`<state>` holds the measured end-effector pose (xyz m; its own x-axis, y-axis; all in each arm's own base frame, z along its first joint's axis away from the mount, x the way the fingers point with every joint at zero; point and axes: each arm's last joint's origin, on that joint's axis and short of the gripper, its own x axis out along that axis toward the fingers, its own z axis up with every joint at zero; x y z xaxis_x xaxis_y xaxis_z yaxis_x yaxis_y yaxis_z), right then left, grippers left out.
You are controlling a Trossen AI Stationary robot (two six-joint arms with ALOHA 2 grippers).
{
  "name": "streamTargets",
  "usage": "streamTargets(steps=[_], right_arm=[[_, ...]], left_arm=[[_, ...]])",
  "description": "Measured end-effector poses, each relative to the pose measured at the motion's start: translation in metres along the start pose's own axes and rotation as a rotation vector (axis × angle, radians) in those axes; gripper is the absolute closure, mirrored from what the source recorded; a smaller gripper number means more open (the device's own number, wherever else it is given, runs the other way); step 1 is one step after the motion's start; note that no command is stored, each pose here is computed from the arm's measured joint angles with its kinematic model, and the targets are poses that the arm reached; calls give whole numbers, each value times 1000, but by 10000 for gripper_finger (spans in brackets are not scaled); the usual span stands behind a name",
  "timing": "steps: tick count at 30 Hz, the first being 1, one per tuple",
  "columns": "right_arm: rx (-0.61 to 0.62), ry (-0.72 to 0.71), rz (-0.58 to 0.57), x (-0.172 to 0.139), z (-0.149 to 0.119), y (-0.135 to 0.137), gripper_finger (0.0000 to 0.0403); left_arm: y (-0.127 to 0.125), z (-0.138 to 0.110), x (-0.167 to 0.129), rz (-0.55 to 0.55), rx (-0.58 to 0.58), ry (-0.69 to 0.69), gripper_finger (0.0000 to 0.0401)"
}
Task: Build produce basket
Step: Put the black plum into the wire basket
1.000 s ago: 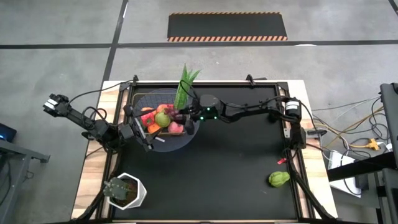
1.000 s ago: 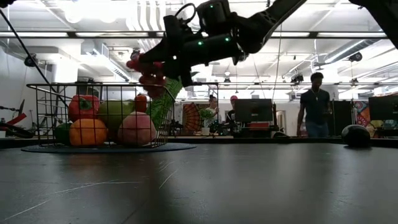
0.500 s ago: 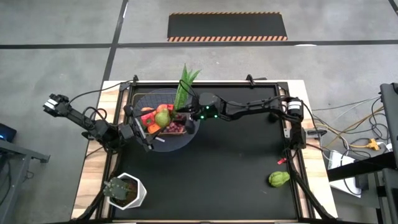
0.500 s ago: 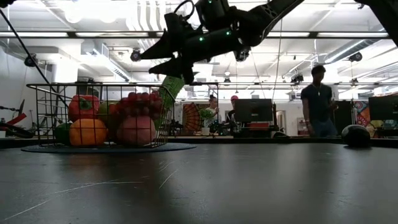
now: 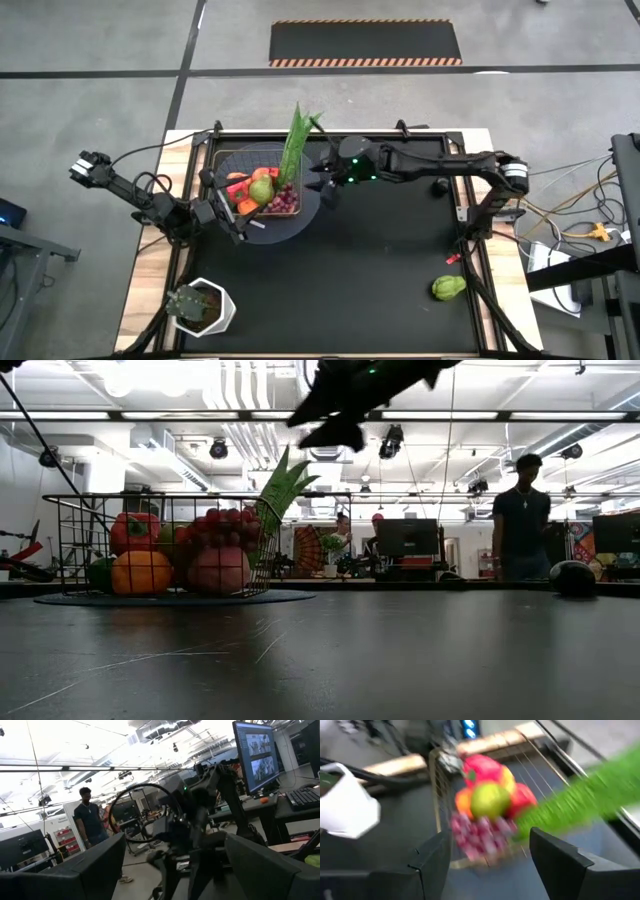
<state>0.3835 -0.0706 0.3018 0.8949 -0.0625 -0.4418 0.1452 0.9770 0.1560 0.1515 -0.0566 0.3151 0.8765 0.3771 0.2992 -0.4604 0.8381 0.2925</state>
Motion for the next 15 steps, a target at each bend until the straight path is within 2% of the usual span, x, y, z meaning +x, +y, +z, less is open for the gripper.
streamTargets(steps=[7,15], right_arm=[[141,241,-195,-39,-13,-2,128],[244,500,-542,-57,-41,-15,90]], left_arm=[[0,0,0,0,0,0,79],[0,0,0,1,7,-1,79]])
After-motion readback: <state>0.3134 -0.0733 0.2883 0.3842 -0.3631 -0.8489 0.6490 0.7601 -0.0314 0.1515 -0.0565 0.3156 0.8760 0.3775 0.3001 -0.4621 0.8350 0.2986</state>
